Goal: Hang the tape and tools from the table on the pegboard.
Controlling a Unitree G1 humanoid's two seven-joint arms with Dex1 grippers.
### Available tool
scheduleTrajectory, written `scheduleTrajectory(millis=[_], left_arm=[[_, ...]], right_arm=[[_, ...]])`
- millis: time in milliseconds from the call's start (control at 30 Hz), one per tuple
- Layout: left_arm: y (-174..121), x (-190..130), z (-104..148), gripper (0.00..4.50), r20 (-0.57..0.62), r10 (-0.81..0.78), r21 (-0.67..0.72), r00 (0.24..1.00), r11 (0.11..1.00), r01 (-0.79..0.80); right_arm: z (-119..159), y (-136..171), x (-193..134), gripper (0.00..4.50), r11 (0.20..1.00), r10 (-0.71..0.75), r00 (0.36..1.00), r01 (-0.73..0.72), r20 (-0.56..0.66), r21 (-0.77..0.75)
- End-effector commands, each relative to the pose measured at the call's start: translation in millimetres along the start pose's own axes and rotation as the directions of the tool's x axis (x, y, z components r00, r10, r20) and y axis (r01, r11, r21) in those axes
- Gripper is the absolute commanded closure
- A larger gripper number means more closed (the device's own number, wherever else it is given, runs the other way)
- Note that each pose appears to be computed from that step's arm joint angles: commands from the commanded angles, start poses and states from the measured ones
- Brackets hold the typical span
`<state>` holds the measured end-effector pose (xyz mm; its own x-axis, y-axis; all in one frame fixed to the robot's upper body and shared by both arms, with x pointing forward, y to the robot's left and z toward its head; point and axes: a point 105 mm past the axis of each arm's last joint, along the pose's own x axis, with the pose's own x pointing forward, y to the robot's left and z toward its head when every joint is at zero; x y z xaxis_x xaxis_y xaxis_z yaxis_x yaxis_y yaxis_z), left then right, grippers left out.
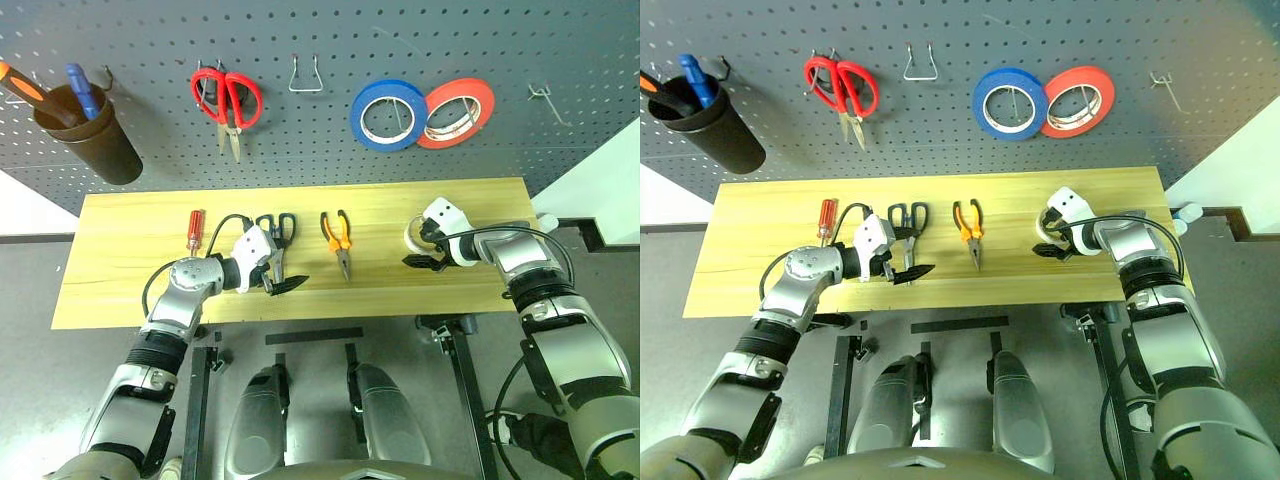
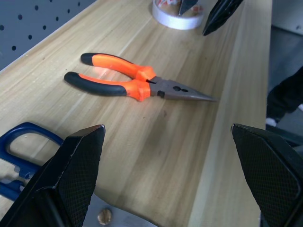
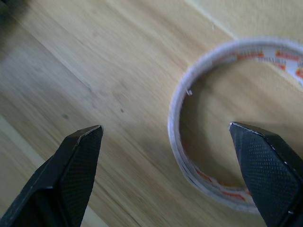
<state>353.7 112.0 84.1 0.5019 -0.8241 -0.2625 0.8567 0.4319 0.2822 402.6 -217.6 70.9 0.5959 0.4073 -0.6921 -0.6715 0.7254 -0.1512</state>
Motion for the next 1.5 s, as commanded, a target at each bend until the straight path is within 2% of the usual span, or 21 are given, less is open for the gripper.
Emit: scheduleTrajectory(millis=[33, 133, 233, 467, 633, 833, 967, 1100, 1300, 1367, 1500], left_arm=[[-2, 4, 5, 0.01, 0.002, -0.004, 0.033, 1.000, 0.999, 0.004], [-2, 5, 2, 0.01, -0.039, -0.002, 0.055, 0.999, 0.998, 0.004], [-7, 4, -1, 0.00, -0.062, -0.033, 0.048, 0.998, 0.998, 0.036], [-5, 1, -2, 0.00, -0.075, -0.006, 0.044, 0.997, 0.999, 0.010], [-13, -4, -2, 0.00, -0.072, -0.044, 0.012, 0.996, 0.999, 0.045], [-10, -11, 8, 0.00, -0.024, -0.023, 0.000, 0.999, 1.000, 0.023], [-10, -19, 22, 0.00, 0.053, -0.021, -0.011, 0.998, 1.000, 0.022], [-10, -35, 30, 0.00, 0.100, -0.032, -0.037, 0.994, 0.999, 0.035], [-13, -56, 38, 0.00, 0.118, -0.075, -0.056, 0.990, 0.995, 0.082], [-8, -58, 41, 0.00, 0.128, -0.064, -0.048, 0.990, 0.996, 0.070], [-3, -65, 84, 0.00, 0.333, -0.076, -0.026, 0.940, 0.996, 0.090]], right_arm=[[-3, 1, 4, 0.00, 1.000, -0.007, 1.000, 0.006, -0.030, -0.029], [-8, 5, 7, 0.00, 0.993, -0.012, 0.997, 0.003, -0.077, -0.116], [-9, 8, 11, 0.60, 0.987, -0.015, 0.995, -0.001, -0.101, -0.159], [-12, 11, 15, 2.79, 0.975, -0.016, 0.990, -0.016, -0.143, -0.220], [-14, 12, 16, 4.38, 0.968, -0.013, 0.986, -0.029, -0.168, -0.248], [-10, 10, 11, 4.48, 0.963, -0.011, 0.987, -0.032, -0.159, -0.266], [9, 15, -9, 4.48, 0.969, 0.078, 0.996, -0.084, -0.035, -0.233], [20, 25, -42, 4.48, 0.975, 0.135, 0.988, -0.117, 0.082, -0.191], [36, 49, -94, 4.48, 0.942, 0.170, 0.939, -0.066, 0.299, -0.329], [39, 53, -104, 4.48, 0.937, 0.174, 0.925, -0.049, 0.338, -0.347], [43, 48, -131, 4.48, 0.951, 0.125, 0.908, 0.005, 0.399, -0.308]])
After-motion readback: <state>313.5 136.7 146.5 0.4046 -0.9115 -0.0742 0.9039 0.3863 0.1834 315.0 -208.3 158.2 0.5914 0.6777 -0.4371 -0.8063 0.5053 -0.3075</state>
